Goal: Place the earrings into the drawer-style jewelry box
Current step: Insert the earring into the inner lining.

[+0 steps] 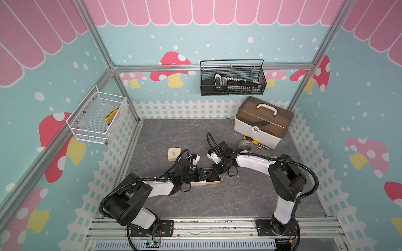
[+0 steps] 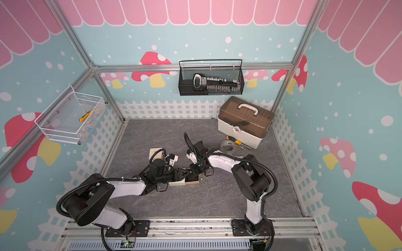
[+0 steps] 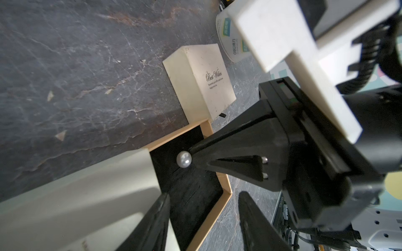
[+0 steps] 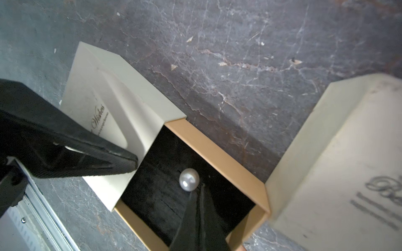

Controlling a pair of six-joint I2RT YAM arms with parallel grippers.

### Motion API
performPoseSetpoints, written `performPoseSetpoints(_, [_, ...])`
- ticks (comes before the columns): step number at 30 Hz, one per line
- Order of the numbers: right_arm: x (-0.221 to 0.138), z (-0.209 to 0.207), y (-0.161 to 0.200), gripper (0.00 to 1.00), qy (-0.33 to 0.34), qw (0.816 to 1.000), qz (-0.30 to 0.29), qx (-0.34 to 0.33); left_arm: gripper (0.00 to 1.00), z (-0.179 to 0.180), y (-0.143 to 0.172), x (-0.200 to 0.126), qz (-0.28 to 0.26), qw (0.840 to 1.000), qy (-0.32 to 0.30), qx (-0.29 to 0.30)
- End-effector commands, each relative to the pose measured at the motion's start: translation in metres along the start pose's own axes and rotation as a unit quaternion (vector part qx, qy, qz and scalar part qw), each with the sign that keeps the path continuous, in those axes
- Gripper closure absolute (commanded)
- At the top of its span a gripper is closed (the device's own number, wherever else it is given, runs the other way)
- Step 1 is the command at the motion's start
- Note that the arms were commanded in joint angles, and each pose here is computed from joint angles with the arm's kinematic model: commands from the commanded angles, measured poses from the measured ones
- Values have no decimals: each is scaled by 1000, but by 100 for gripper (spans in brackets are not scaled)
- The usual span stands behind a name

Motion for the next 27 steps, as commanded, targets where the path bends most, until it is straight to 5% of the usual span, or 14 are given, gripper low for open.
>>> performPoseSetpoints(1, [2, 4, -4, 100, -6, 1000, 1, -12, 47, 10, 3, 1, 4, 1000, -25, 0])
performPoseSetpoints(7, [-15, -4, -13, 100, 41, 999, -29, -22, 47, 9, 2, -1, 0, 1000, -27, 2])
performPoseSetpoints(16, [-18, 8, -27, 86, 8, 998, -57, -21, 47, 10, -1, -12, -17, 999, -35, 5])
performPoseSetpoints(27, [-9, 14, -32, 86, -5, 998, -53, -25, 47, 10, 0, -8, -8, 1000, -25, 4])
Point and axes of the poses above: each gripper's point midway between its finger pads, its own x axis out along the fingers, its own z axis along the line the jaws close on, y = z × x, the point moved 3 cm from there along -x, back along the fingers, and after that the axes turned 5 degrees about -x, right-handed, at the moved point
